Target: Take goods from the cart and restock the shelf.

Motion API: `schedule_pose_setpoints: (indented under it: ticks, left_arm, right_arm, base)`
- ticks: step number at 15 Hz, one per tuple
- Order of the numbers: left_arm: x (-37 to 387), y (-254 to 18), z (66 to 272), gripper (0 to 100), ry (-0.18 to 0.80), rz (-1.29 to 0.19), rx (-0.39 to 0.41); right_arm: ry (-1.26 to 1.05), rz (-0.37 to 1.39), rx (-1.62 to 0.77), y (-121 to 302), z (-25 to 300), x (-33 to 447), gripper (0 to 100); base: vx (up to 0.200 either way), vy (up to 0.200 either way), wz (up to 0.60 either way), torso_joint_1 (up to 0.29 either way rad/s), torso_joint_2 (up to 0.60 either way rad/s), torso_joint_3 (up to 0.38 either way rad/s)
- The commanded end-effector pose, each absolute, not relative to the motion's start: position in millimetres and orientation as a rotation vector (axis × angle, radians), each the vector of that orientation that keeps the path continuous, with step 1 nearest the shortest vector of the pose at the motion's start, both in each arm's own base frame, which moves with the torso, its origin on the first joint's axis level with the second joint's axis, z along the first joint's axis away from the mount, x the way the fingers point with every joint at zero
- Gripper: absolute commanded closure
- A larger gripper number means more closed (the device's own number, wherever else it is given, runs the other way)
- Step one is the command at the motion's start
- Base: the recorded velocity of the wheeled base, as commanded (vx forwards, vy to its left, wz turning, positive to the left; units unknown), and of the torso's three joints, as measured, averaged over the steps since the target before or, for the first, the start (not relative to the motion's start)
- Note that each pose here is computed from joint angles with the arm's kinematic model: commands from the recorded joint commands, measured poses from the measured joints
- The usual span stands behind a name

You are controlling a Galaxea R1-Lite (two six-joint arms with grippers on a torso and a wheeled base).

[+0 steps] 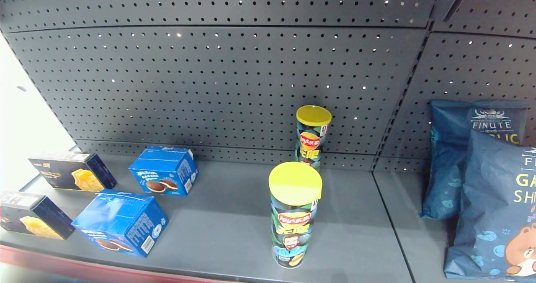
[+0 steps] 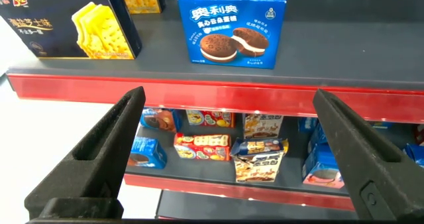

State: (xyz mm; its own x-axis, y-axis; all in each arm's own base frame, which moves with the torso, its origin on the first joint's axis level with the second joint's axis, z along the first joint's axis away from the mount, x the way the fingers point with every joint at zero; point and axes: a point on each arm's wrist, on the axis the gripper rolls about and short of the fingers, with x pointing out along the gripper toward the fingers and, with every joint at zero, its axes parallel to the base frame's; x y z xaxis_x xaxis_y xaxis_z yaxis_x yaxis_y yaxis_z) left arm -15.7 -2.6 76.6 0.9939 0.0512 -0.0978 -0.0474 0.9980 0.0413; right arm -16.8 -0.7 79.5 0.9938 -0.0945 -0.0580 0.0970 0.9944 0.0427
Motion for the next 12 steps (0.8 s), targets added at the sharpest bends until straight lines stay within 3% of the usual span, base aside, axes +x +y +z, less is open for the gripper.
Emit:
schedule_pose_setpoints:
  ticks: [1, 12]
  left_arm:
    - [-15.5, -2.6, 76.7, 0, 0.101, 0.05, 0.039]
    - [-15.5, -2.6, 76.7, 0, 0.101, 0.05, 0.039]
  right_arm:
    - [0.046, -0.072, 0.041, -0.9, 76.1, -19.5, 0]
    - [0.003, -0.006, -0.008, -0.1, 75.2, -22.8, 0]
  base:
    - [0.0, 0.0, 0.0, 0.0, 0.0, 0.0]
    - [0.0, 0.0, 0.0, 0.0, 0.0, 0.0]
